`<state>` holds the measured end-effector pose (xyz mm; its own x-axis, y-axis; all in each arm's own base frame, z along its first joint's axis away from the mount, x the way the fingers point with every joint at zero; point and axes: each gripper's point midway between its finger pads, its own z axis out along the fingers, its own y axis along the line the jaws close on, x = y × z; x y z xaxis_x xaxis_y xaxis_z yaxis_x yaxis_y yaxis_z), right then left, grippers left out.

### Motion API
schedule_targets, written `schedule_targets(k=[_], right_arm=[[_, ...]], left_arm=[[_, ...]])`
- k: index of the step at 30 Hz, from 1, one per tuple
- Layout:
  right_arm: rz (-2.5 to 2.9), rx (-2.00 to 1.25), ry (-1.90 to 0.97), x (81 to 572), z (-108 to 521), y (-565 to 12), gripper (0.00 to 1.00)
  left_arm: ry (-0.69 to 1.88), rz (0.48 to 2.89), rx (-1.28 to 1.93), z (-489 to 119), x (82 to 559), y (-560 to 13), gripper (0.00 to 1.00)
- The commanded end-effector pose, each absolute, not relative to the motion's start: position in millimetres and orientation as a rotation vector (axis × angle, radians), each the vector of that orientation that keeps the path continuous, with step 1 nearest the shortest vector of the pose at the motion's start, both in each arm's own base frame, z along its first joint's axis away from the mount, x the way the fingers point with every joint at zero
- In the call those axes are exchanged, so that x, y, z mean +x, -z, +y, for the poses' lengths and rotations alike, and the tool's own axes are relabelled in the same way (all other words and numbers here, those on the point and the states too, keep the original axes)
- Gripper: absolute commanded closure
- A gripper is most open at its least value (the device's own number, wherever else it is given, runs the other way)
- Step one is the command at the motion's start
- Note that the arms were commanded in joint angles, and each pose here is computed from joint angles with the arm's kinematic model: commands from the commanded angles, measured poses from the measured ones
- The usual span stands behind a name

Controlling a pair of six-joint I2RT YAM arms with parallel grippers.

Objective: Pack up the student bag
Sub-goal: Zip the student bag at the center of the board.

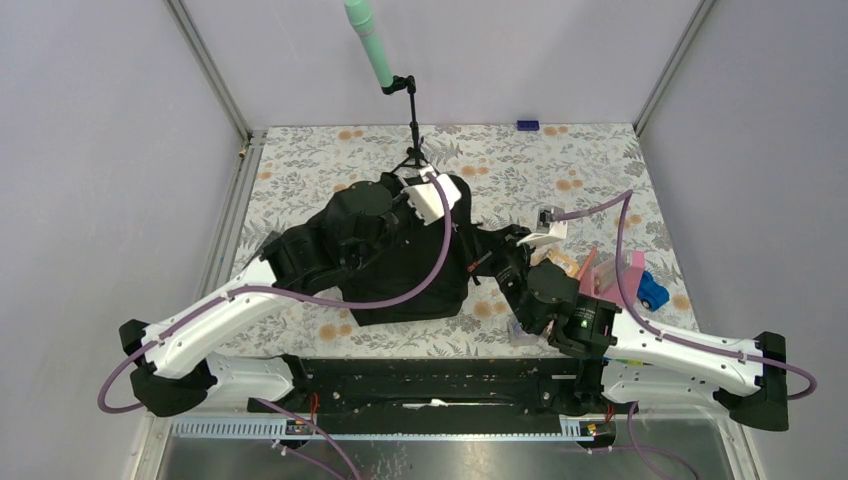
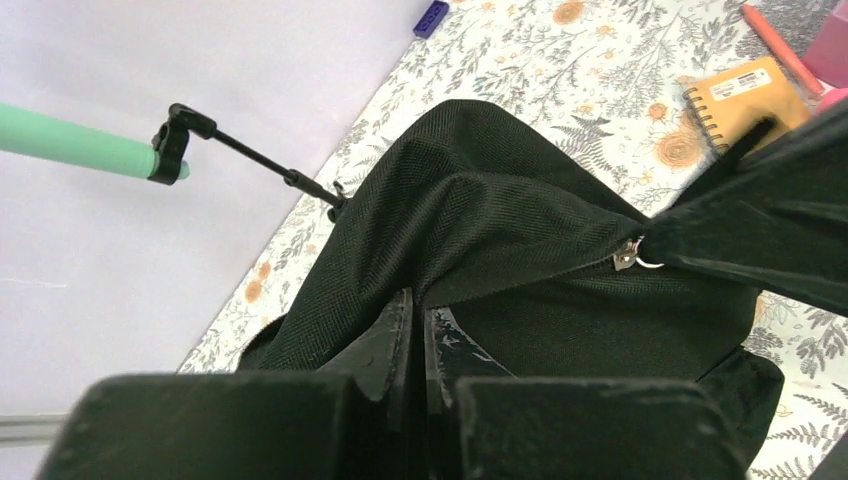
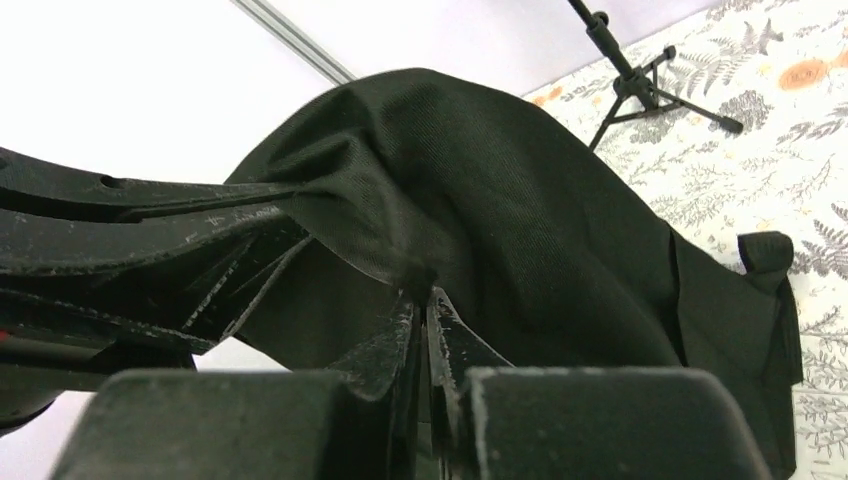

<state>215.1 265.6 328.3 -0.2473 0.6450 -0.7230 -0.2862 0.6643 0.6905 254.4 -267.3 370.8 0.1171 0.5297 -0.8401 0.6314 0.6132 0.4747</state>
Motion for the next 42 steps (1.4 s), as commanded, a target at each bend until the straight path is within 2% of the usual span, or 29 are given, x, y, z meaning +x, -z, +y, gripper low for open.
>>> schedule_targets(k=[1, 4, 8, 11, 14, 18, 23, 29, 38, 42], right_arm=[[1.707, 0.289, -0.694, 215.3, 237.2, -274.7, 0.85], [1.677, 0.208, -0.695, 211.9, 233.9, -291.8, 0.60], [1.663, 0.112, -0.657, 208.9, 218.4, -313.9, 0.33], [1.702, -0.012, -0.724, 205.6, 221.4, -328.4, 0.21], [1.694, -0.188, -0.816, 199.3, 235.0, -343.1, 0.17], [1.685, -0.395, -0.953, 184.6, 259.7, -350.9, 0.16], [1.707, -0.474, -1.134, 176.9, 286.0, -353.6, 0.20], [1.728, -0.419, -1.187, 186.9, 301.0, -350.0, 0.30], [1.711, -0.289, -1.175, 211.1, 296.5, -358.4, 0.40], [1.716, -0.272, -1.176, 216.1, 295.9, -358.6, 0.48]], left_arm=[[-0.104, 1.471, 0.558, -179.1, 286.6, -458.6, 1.00], [0.051, 1.420, 0.774, -205.7, 263.9, -441.9, 1.00], [0.188, 1.372, 0.886, -218.6, 239.7, -429.8, 1.00], [0.179, 1.378, 0.892, -215.3, 238.2, -428.0, 1.00], [0.180, 1.383, 0.897, -215.2, 237.6, -427.3, 1.00], [0.181, 1.410, 0.916, -218.3, 238.9, -423.8, 1.00], [0.176, 1.425, 0.921, -220.1, 241.3, -420.9, 1.00], [0.178, 1.435, 0.932, -222.8, 242.2, -417.8, 1.00], [0.176, 1.438, 0.933, -222.6, 242.6, -417.7, 1.00], [0.176, 1.439, 0.936, -223.2, 242.5, -416.8, 1.00]])
